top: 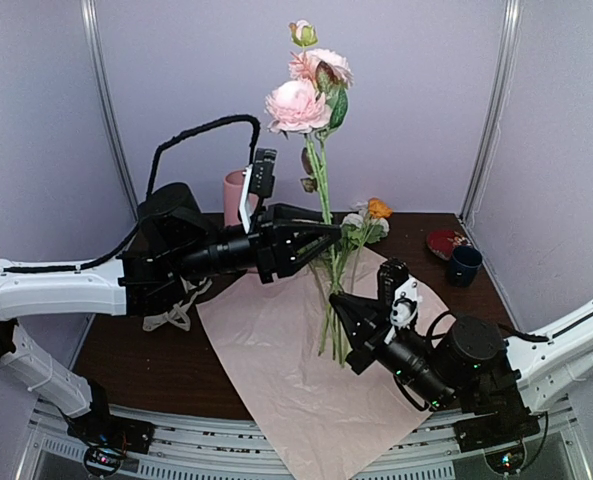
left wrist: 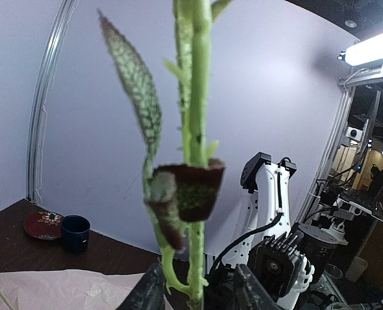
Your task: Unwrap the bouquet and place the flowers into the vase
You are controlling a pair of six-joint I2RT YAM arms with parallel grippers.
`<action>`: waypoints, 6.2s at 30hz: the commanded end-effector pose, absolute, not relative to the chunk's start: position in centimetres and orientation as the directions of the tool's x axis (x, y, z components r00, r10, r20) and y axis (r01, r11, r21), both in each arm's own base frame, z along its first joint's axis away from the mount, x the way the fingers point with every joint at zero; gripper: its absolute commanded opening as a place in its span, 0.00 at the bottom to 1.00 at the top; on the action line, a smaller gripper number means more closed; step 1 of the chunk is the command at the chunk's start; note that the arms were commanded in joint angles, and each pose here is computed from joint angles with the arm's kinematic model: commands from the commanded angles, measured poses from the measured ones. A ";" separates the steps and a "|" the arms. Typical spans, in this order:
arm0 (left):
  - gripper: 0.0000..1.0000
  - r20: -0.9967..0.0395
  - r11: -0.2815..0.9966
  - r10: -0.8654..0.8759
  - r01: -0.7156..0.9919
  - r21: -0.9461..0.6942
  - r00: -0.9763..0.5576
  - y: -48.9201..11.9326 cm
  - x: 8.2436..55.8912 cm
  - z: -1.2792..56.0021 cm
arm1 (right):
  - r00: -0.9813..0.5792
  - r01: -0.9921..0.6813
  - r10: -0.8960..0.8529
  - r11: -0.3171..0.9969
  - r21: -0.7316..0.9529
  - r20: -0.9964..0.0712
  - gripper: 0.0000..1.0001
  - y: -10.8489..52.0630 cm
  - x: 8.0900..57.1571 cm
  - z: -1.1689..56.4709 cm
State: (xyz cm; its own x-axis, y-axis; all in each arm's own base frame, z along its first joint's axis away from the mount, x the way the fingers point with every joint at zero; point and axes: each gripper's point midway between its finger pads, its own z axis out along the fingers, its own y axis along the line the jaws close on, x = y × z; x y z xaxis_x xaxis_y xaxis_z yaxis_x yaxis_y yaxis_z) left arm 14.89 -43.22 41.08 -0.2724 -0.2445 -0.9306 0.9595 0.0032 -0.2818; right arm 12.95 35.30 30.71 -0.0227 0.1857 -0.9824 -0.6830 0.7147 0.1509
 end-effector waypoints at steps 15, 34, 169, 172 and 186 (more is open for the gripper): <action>0.00 -0.925 0.132 -0.322 0.957 -0.257 -0.204 -42.6 17.1 43.9 | -0.076 -0.679 0.179 0.711 0.182 -0.981 0.33 35.1 12.8 31.0; 0.00 -0.928 0.809 -0.331 0.557 -0.186 0.171 -26.9 30.7 55.7 | -0.104 -0.377 0.249 0.886 0.270 -0.963 1.00 25.5 18.2 32.5; 0.95 -0.957 0.867 -0.017 0.473 -0.158 -0.288 -18.8 33.7 28.6 | -0.624 -0.055 0.448 0.792 0.608 -0.640 0.00 26.6 40.7 13.9; 0.97 -0.968 0.850 -0.045 0.500 -0.166 -0.245 -19.6 32.8 31.1 | -0.569 -0.143 0.443 0.776 0.614 -0.693 0.00 26.4 39.5 18.1; 0.98 -0.986 0.473 -0.161 0.872 -0.125 -0.054 -32.9 24.7 45.3 | -0.069 -0.590 0.282 0.762 0.267 -0.957 0.00 29.8 23.3 37.7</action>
